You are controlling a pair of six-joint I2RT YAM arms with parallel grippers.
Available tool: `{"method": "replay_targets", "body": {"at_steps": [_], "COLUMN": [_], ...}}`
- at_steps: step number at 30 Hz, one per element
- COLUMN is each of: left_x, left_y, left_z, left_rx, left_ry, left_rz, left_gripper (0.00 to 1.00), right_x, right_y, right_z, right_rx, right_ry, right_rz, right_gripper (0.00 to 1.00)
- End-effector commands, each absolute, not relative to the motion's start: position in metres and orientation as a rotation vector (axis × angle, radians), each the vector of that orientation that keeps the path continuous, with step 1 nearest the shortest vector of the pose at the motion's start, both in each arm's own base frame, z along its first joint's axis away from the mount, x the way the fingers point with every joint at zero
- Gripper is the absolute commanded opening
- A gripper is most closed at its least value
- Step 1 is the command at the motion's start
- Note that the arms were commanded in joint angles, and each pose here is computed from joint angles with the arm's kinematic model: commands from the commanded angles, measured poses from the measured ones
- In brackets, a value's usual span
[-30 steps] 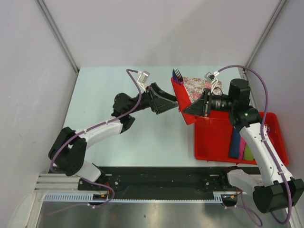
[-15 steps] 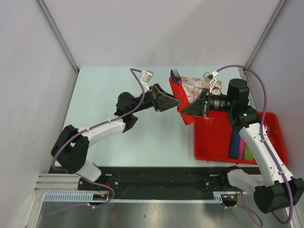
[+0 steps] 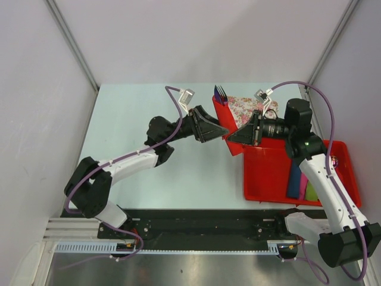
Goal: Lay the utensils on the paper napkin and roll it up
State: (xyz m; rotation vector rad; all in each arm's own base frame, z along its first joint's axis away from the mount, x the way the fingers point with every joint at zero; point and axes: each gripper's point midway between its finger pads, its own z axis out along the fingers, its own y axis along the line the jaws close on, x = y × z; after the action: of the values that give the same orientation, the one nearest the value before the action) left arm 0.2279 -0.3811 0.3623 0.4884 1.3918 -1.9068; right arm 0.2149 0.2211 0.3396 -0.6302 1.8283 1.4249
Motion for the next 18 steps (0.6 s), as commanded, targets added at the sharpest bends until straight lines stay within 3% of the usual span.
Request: {"method": "replay_targets", "body": {"at_steps": [1,5,8,11,13,14,16,18], "left_x": [0.227,0.225,0.221,0.220,0.221,0.222,0.224,0.224], "left_y": [-0.385,-0.389,-0.389,-0.388,-0.386,-0.385,-0.383,-0.383], "left_z": [0.370,0.369,0.371,0.374,0.374,0.373,0.373,0.374], "left_rx": [0.497,0.505,0.516,0.514,0.510,0.505,0.500,0.504], "left_ry": [1.368,1.372,1.358,1.343,1.337,1.338,1.335,1.329], "left_rz": [-1.928,-1.947,-1.961,-1.963,-1.959,-1.957,-1.950,-1.946], "left_gripper": [0.67,0.57,0.40,0.14,0.06,0.00,0.00,0.00], "right_x": [0.216,0.218,0.218,0.218,0.219,0.218,0.219,0.220], "right_y": [0.224,0.224,0.224,0.224,0.223,0.222,0.221,0.219], "right_z": [0.369,0.367,0.367,0.365,0.364,0.363,0.361,0.359], "right_rx": [-0.697,-0.691,-0.690,-0.690,-0.692,-0.692,-0.693,-0.692], "right_ry": [1.706,1.711,1.706,1.712,1.713,1.718,1.725,1.737], "right_rz": [1.390,1.383,1.374,1.369,1.360,1.355,1.338,1.308], "right_gripper": [0.00,0.00,0.00,0.00,0.00,0.05,0.14,0.33]}}
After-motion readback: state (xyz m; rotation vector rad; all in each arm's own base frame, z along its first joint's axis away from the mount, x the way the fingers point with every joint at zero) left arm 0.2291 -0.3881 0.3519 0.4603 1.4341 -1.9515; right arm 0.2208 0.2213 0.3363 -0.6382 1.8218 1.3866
